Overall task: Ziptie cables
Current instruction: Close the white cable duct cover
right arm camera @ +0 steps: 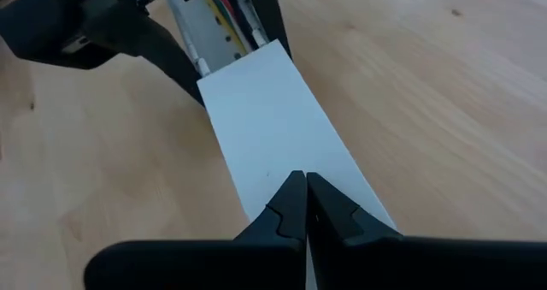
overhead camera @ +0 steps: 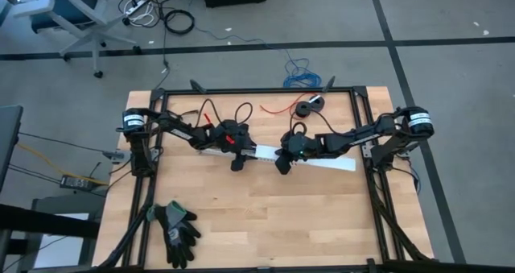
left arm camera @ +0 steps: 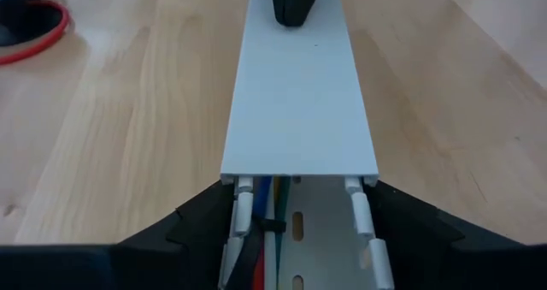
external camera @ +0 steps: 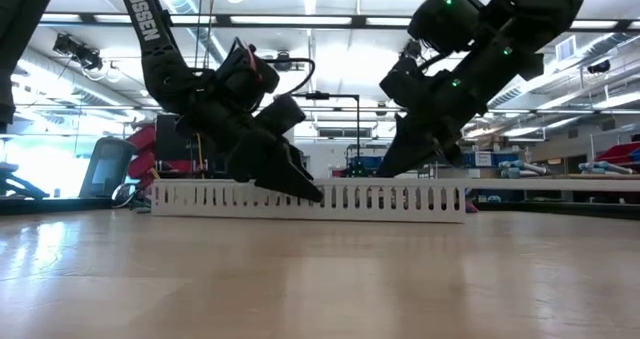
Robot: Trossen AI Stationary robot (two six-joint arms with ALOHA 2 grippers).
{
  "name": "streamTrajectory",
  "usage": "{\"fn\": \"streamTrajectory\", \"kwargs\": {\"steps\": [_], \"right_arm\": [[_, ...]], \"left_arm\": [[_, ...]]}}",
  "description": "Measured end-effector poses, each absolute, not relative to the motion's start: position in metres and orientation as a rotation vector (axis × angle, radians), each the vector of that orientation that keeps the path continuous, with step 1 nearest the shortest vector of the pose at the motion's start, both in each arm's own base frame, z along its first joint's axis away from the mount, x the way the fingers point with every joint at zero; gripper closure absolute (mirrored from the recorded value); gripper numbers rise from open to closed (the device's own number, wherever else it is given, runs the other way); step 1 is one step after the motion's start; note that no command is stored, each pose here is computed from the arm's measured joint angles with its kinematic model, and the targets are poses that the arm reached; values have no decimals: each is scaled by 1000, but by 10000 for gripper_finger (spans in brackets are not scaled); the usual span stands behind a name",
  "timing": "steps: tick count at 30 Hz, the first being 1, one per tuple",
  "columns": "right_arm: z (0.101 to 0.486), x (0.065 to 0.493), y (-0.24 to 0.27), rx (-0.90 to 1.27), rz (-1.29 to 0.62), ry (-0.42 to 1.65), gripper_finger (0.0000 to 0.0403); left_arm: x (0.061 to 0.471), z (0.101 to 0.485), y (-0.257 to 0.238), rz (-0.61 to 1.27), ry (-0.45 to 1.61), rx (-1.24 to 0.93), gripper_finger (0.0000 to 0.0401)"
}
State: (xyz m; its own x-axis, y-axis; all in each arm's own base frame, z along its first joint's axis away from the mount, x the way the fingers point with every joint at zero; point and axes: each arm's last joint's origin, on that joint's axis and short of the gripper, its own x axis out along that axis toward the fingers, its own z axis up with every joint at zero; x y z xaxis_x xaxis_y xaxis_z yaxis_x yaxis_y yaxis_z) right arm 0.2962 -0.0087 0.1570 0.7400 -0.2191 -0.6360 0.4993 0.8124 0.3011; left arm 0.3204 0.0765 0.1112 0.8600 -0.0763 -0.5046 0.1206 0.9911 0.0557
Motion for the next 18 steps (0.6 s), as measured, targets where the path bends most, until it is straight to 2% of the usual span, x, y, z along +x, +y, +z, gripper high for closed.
{"fn": "streamTrajectory", "kwargs": {"steps": [4,11,18], "right_arm": [[157,296,-9,482,-412,623,403],[157,296,-8,481,-411,625,403],[156,295,-8,503,-427,640,403]], "left_arm": [[321,112,77,-104,523,89,153],[323,115,77,-90,502,109,117],[319,128,81,-76,496,115,113]]}}
